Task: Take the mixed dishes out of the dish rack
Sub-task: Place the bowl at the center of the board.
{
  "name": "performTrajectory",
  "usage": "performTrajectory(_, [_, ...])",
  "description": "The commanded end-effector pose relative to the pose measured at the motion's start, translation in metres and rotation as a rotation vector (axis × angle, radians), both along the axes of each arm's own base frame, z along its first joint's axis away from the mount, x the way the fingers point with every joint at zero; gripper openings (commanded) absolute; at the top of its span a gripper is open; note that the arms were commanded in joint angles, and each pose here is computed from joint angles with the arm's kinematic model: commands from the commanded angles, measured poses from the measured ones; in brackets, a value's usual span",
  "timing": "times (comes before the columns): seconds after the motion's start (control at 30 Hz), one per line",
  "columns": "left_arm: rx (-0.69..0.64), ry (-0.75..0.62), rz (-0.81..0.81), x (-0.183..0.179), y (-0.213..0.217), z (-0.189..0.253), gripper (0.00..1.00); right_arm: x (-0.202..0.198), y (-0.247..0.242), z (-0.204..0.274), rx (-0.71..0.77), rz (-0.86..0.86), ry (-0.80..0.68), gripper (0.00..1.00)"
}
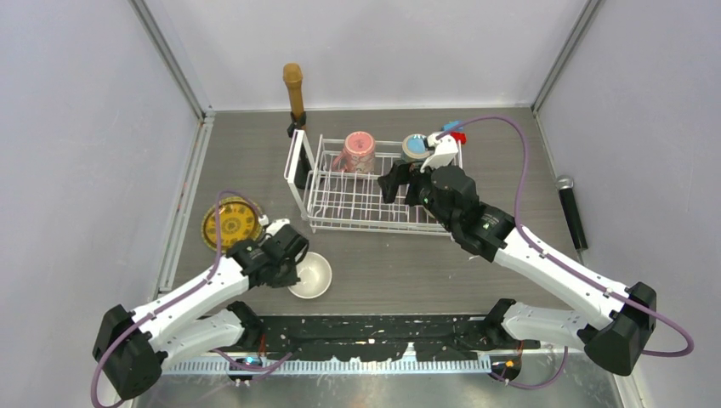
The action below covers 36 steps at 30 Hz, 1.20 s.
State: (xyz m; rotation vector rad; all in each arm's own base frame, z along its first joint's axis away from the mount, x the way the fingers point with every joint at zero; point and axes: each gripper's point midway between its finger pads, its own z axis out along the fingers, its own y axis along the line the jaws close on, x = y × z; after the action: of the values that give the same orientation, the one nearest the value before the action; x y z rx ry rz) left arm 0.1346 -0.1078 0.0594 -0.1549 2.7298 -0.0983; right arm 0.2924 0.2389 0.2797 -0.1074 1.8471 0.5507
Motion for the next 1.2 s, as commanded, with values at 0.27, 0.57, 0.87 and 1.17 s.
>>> performTrajectory(0.27, [0.106,-0.105,0.286,0.029,0.031,-0.003,0.0,0.014,-0.013,0.014,0.039,-0.097,-0.034,1.0])
performTrajectory(0.57, [0.116,-0.133,0.334,0.031,0.041,-0.002,0.49,0.019,-0.012,0.004,0.008,-0.1,-0.005,1.0])
performTrajectory(0.87, [0.152,-0.26,0.388,0.031,0.068,0.048,0.99,0.028,-0.002,-0.007,-0.051,0.002,0.05,1.0])
performTrajectory(1.17, [0.031,-0.549,0.44,0.06,0.073,0.116,1.0,0.051,0.02,-0.024,-0.186,0.271,0.055,1.0])
